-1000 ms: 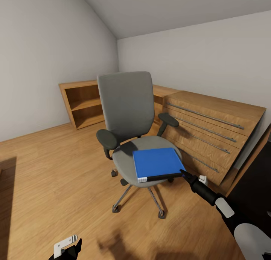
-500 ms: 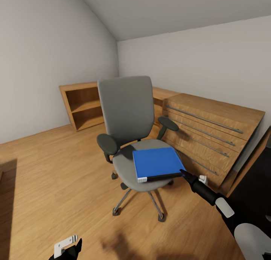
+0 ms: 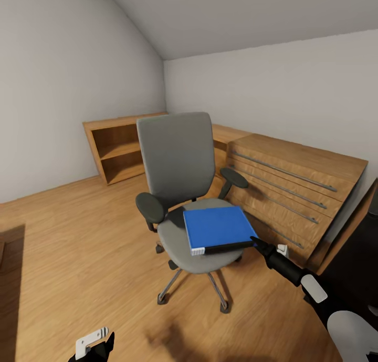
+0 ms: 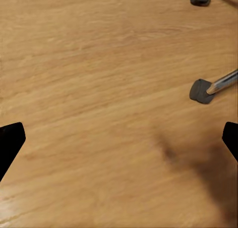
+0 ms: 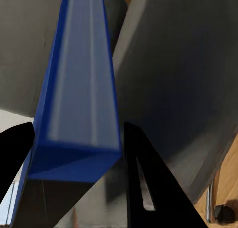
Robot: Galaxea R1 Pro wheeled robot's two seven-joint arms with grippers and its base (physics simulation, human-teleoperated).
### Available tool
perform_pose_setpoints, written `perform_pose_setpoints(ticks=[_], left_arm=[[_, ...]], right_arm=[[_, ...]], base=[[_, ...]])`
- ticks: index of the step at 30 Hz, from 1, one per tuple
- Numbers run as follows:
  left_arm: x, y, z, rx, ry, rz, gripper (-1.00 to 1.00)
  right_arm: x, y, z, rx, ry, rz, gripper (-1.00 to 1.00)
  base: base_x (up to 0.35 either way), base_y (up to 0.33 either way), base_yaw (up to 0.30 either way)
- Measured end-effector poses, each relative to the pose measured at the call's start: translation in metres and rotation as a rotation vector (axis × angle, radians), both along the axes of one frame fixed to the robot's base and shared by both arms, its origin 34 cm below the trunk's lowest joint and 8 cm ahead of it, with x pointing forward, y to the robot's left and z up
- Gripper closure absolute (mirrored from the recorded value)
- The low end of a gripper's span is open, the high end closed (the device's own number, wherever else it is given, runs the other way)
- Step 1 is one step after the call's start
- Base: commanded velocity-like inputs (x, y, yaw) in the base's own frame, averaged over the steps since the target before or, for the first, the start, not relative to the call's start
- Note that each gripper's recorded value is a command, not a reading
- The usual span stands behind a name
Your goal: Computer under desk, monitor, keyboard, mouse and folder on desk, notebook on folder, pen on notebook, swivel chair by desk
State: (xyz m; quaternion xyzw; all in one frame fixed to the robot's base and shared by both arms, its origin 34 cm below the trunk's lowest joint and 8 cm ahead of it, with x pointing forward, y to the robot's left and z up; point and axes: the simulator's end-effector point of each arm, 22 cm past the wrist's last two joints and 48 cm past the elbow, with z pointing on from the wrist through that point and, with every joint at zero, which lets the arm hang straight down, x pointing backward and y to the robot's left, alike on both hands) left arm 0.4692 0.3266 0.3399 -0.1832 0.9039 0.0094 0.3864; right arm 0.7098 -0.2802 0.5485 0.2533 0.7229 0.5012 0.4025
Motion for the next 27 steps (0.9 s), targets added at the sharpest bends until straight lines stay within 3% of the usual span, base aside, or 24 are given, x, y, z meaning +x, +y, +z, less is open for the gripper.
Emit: perform_pose_setpoints(ticks=[5, 19, 27], left_arm=[[0.002, -0.001, 0.011, -0.001, 0.001, 0.0, -1.0], [-0.002, -0.005, 0.03, -0.012, 0.031, -0.004, -1.0], [0.003, -0.005, 0.049, -0.012, 0.026, -0.004, -1.0]], right_arm=[[-0.002, 0.006, 0.01, 0.036, 0.041, 0.037, 1.0], [0.012, 0.009, 0.063, 0.03, -0.01, 0.057, 1.0], [0.016, 0.01, 0.084, 0.033, -0.019, 0.058, 1.0]], base=[[0.0, 0.0, 0.0], [0.0, 0.0, -0.002], [0.0, 0.0, -0.133]])
